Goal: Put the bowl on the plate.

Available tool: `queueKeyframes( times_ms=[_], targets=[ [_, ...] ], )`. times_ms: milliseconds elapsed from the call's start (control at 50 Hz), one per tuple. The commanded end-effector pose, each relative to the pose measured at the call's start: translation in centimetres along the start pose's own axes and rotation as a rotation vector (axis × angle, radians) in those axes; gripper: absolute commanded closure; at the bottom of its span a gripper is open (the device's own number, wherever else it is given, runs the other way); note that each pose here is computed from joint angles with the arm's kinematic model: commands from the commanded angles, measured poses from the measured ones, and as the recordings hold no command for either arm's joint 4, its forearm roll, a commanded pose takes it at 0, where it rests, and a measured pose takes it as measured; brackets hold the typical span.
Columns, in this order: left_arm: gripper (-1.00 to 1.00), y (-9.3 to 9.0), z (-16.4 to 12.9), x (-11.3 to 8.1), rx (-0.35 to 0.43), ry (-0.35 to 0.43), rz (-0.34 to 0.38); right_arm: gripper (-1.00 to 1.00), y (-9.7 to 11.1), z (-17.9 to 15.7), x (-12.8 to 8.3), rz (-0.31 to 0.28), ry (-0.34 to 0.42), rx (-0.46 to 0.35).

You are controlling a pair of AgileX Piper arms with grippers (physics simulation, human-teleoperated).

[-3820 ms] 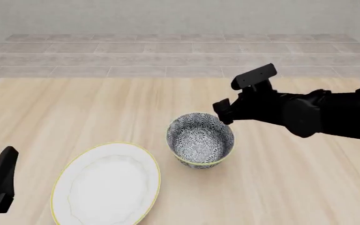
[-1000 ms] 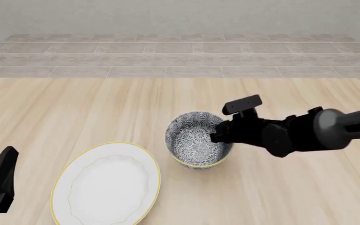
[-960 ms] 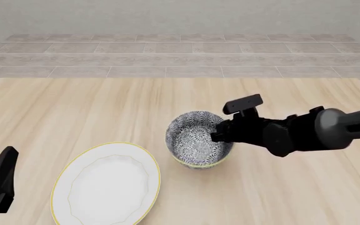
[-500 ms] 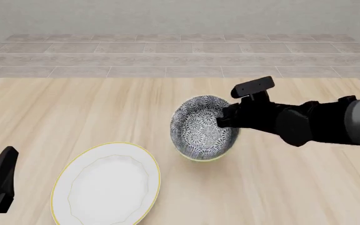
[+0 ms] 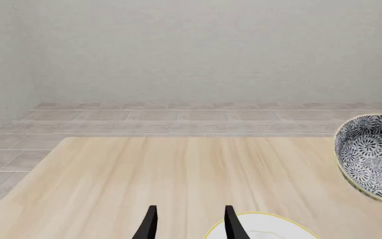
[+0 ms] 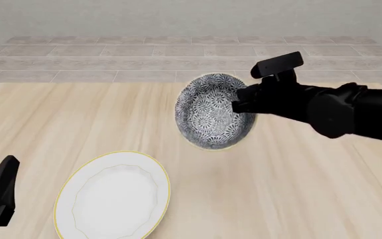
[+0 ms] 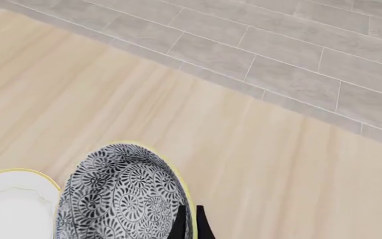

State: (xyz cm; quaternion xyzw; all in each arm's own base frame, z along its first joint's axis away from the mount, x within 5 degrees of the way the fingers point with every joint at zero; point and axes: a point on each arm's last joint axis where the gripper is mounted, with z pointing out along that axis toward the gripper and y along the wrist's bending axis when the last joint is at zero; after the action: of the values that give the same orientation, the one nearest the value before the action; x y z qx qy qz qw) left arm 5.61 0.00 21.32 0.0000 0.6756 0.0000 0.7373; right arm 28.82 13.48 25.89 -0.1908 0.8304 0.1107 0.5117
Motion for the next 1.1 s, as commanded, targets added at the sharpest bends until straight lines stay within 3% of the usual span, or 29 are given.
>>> queueKeyframes(
  times_ms=[20, 540, 720, 1100],
  targets=[
    [-1.0, 0.0, 0.0, 0.0, 0.0, 0.0, 0.0, 1.0, 1.0, -1.5, -2.7, 0.023, -0.066, -0.027],
    [-1.0, 0.0, 0.0, 0.0, 0.0, 0.0, 0.0, 1.0, 6.1, -2.4, -5.1, 0.026, -0.145, -0.181],
    [-1.0, 0.0, 0.0, 0.0, 0.0, 0.0, 0.0, 1.0, 7.0, -2.4, -5.4, 0.047, -0.147, -0.208],
    [-1.0, 0.0, 0.0, 0.0, 0.0, 0.0, 0.0, 1.0, 8.8, -2.1, -5.8, 0.032, -0.155, -0.255]
  ],
)
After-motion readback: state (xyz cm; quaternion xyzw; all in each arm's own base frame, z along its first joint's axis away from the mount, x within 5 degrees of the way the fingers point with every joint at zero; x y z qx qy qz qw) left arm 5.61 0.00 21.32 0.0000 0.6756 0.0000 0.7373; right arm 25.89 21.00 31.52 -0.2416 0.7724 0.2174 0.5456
